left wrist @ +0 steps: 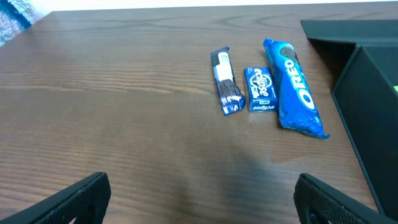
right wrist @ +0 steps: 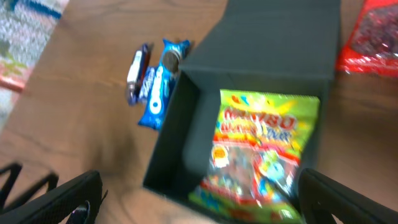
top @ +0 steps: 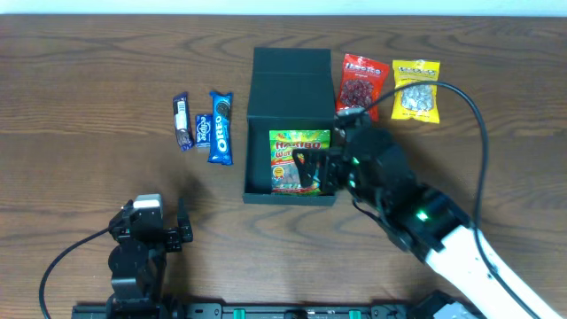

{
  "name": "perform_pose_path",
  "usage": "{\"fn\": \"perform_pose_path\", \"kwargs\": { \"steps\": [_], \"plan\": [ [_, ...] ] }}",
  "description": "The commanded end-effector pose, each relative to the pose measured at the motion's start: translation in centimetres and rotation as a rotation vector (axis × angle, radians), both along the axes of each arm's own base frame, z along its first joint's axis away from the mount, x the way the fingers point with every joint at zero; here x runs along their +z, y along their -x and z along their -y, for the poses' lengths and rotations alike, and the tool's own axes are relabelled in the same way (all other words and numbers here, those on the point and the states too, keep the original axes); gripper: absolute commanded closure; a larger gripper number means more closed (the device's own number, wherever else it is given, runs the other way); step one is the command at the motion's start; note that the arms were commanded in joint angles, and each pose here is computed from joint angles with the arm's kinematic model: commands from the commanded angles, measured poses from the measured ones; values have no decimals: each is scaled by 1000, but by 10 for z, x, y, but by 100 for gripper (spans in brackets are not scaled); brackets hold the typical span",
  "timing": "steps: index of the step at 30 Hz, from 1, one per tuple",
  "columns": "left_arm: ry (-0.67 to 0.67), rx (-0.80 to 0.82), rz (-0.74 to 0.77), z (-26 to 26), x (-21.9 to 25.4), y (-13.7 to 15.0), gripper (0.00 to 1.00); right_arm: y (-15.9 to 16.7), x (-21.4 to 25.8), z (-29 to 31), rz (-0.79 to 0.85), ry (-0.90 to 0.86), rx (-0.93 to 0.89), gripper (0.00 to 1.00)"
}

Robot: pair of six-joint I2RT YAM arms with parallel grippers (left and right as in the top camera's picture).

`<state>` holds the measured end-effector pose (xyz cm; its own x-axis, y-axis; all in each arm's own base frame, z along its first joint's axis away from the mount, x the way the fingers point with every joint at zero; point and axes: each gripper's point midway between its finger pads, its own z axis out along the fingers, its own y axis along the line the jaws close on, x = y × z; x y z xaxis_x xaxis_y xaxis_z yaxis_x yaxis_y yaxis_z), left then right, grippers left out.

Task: Pack container
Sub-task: 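Release the Haribo bag and retract the right gripper, then reach the left gripper to the blue Oreo pack and grasp it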

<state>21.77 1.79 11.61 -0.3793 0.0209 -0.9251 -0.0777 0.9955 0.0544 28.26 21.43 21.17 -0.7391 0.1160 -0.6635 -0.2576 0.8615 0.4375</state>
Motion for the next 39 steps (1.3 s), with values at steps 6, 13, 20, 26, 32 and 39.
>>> {"fn": "perform_pose_path", "kwargs": {
  "steps": [6, 13, 20, 26, 32, 39],
  "plan": [
    [14, 14, -12, -2, -8, 0, 5, 47, 18, 40, 7, 83, 39, 1],
    [13, 14, -12, -2, -8, 0, 5, 98, 8, 76, -64, 175, 75, 1],
    [60, -87, -5, 17, -6, -1, 5, 126, -1, 96, -120, 220, 87, 1],
    [291, -264, -15, 60, -3, 4, 5, 127, -1, 97, -121, 221, 87, 1],
    [464, -419, 178, 88, 59, -1, 5, 127, -1, 97, -120, 220, 87, 1],
    [458, -408, 189, 86, 124, -10, 5, 125, 1, 93, -110, 204, 94, 1]
  ]
}}
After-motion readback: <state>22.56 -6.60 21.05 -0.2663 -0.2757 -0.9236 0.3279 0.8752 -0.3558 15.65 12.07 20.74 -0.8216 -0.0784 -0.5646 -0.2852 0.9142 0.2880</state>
